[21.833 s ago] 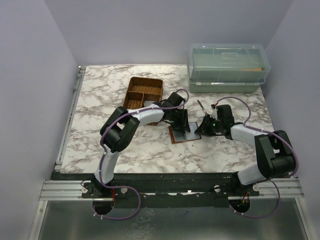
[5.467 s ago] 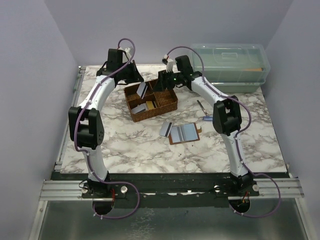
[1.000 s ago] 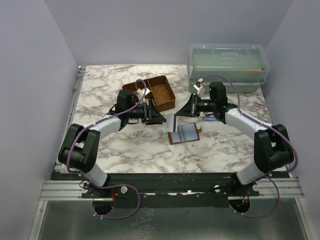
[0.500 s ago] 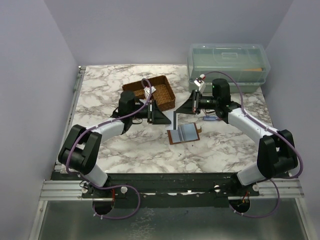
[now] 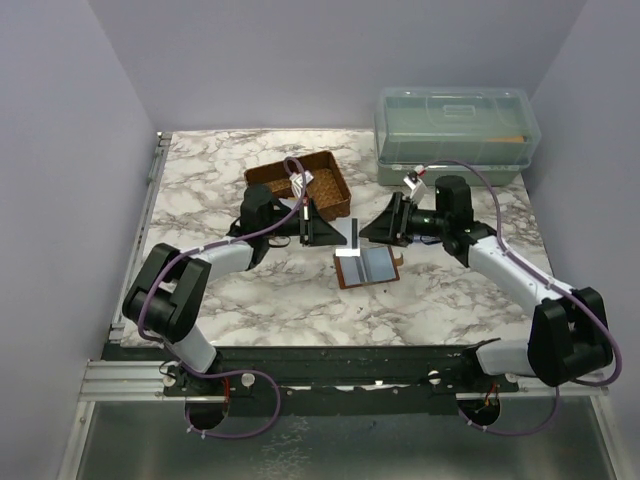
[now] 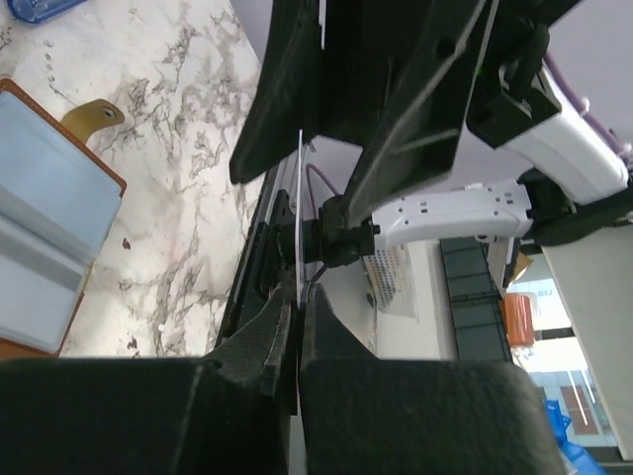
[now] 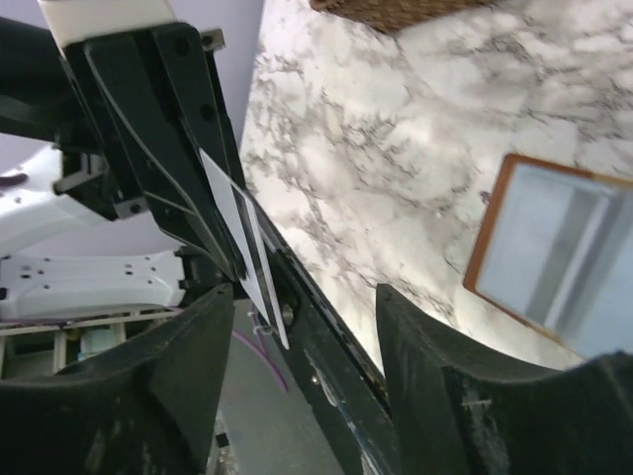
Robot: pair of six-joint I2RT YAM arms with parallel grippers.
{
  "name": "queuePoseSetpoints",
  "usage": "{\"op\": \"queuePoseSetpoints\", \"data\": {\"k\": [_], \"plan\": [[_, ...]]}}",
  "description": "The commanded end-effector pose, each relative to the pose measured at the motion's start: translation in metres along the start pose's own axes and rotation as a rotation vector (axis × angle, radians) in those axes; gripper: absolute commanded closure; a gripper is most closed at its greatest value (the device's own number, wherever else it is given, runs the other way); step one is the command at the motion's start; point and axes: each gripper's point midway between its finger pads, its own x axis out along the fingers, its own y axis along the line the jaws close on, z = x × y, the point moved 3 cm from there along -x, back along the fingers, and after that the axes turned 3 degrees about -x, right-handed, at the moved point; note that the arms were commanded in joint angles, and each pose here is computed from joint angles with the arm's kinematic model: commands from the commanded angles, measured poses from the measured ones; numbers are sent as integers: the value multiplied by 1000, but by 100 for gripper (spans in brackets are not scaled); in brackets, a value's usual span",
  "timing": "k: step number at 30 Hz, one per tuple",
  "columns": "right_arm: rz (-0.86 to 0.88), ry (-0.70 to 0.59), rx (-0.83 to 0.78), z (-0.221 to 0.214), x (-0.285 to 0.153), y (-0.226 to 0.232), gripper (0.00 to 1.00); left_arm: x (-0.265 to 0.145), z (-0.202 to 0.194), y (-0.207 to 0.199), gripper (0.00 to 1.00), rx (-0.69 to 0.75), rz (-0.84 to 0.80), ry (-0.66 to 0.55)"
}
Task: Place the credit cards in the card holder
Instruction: Pick up the credit card from the storage box.
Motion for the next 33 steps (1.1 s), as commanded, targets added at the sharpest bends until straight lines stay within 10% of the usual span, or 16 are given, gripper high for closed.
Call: {"op": "queuePoseSetpoints", "data": {"k": [1, 22, 33], "plan": [[-74, -53, 11, -12, -13, -9, 34, 24, 13, -5, 100, 45, -1, -70], [-43, -363, 101, -17, -87, -21, 28, 89, 14, -5, 100, -23, 6, -101], [94, -301, 146, -26, -92, -11, 28, 103, 4, 7, 100, -45, 4, -41]]}}
